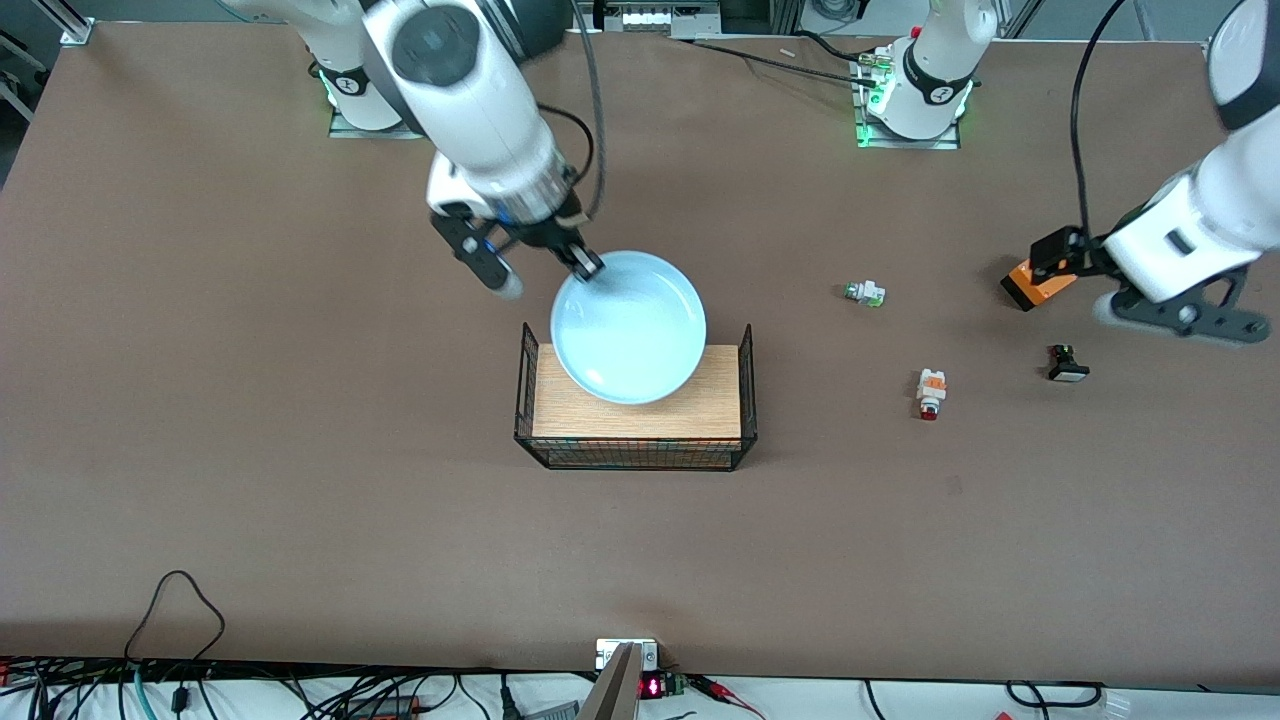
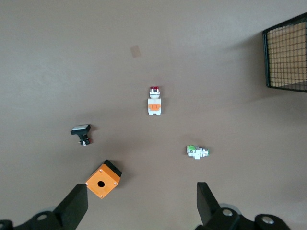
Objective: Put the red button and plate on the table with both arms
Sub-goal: 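Lift the blue plate out of the basket with the right gripper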
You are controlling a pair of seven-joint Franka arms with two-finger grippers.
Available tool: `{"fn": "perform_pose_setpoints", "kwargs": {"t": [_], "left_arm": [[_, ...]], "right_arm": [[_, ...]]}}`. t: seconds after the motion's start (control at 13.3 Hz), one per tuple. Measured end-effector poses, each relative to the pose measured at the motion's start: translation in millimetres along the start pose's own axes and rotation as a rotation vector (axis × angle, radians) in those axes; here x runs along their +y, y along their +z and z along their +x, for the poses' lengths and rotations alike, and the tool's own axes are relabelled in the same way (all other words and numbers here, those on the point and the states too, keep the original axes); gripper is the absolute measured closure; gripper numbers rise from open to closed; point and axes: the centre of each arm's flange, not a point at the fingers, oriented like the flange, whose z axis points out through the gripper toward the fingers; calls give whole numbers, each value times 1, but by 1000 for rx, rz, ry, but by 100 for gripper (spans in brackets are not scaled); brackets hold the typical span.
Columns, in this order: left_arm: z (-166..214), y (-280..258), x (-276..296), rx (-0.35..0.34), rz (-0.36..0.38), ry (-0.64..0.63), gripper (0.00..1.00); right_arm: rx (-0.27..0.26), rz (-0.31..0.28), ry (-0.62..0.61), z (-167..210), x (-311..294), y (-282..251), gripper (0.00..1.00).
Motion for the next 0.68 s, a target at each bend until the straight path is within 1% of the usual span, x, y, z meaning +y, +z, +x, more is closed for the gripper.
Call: {"fn": "perform_pose_setpoints", "kwargs": {"t": [0.15, 0.23, 0.38, 0.53, 0.68], "left_arm": [[-12, -14, -9, 15, 11, -22, 0], [-15, -15, -13, 13, 13, -32, 0], [-14, -12, -12, 6, 13, -31, 0], [-13, -12, -3, 6, 14, -13, 0], [-13, -12, 3, 1, 14, -3, 0]], "right_arm": [[1, -9, -36, 35, 12, -23, 97], [-6, -10, -64, 62, 17, -28, 97], [-15, -15, -144, 134, 35, -33, 97], [-36, -51, -250, 202, 64, -36, 97], [-73, -89, -365, 253, 95, -37, 97]]}}
